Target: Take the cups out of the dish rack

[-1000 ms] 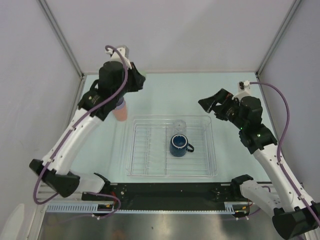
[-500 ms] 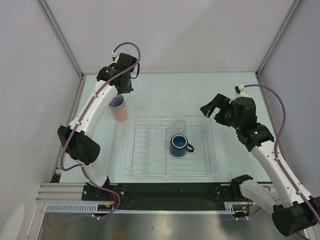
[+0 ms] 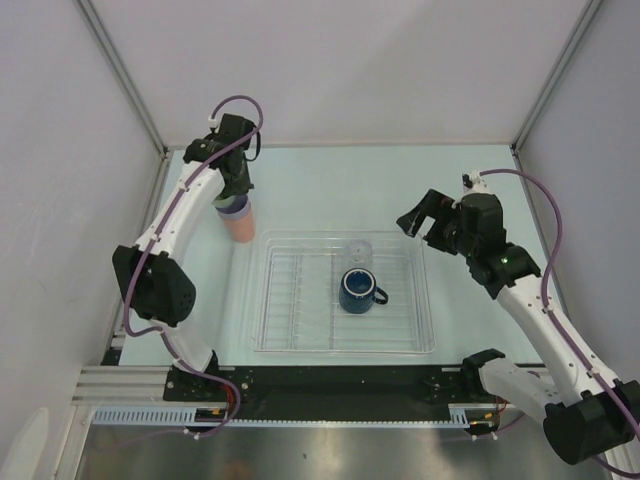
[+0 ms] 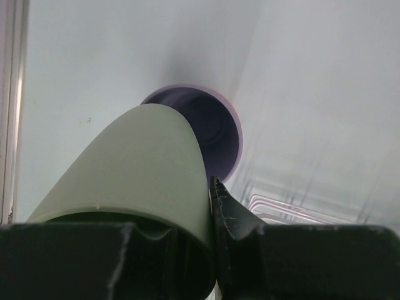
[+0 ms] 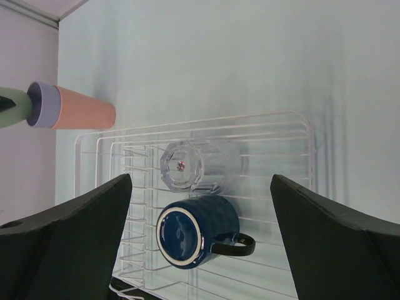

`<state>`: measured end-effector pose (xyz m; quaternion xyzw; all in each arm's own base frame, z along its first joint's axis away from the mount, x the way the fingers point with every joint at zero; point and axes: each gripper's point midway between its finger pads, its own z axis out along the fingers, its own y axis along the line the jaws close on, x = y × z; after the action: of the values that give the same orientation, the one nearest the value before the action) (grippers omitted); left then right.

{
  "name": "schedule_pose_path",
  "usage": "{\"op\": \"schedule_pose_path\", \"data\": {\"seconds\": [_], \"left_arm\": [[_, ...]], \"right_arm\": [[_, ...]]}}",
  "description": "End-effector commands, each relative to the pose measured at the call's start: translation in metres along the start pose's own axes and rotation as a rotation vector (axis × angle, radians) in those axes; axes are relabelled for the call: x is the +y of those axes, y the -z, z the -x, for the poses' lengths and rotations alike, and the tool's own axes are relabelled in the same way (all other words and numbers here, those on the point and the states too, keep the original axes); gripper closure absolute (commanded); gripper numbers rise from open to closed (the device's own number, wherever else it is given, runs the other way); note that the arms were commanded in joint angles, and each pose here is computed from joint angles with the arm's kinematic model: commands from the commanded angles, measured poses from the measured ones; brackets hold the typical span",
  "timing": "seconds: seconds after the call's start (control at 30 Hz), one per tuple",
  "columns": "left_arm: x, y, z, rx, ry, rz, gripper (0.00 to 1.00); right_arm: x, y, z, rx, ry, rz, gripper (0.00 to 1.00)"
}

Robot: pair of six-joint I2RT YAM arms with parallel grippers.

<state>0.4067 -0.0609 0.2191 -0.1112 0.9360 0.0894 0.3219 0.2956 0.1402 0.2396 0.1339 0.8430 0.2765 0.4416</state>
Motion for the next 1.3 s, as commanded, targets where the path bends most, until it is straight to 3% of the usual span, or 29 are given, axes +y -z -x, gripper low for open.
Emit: {"op": "schedule_pose_path", "data": {"seconds": [0.0, 0.3, 0.5, 0.8, 0.93, 1.07, 1.27], "left_arm": [[-0.013, -0.003, 0.006, -0.026, 0.012, -0.086, 1.0], [-0.029, -0.023, -0.01, 0.025, 0.005, -0.149, 1.0], [-0.029, -0.019, -0.005, 0.003, 0.006, -0.158, 0.7], [-0.017, 0.025, 0.036, -0.16, 0.076, -0.179, 0.4], [-0.017, 0.06, 0.056, -0.283, 0.125, -0.236, 0.39], [-0.02, 0.119, 0.07, -0.463, 0.166, -0.37, 0.38], [-0.041, 0.153, 0.045, -0.528, 0.168, -0.529, 0.37]], "right_arm": [[0.003, -0.004, 0.002, -0.011, 0.004, 0.013, 0.02], [0.0, -0.012, -0.006, 0.009, 0.003, 0.001, 0.02], [-0.001, -0.012, -0.007, 0.012, 0.009, -0.008, 0.02], [0.006, -0.012, -0.009, 0.016, 0.025, 0.013, 0.02], [0.02, -0.007, -0.012, 0.011, 0.082, 0.038, 0.02], [0.034, -0.001, -0.022, 0.005, 0.19, 0.037, 0.02], [0.047, 0.001, -0.069, 0.09, 0.356, 0.0, 0.02]]}}
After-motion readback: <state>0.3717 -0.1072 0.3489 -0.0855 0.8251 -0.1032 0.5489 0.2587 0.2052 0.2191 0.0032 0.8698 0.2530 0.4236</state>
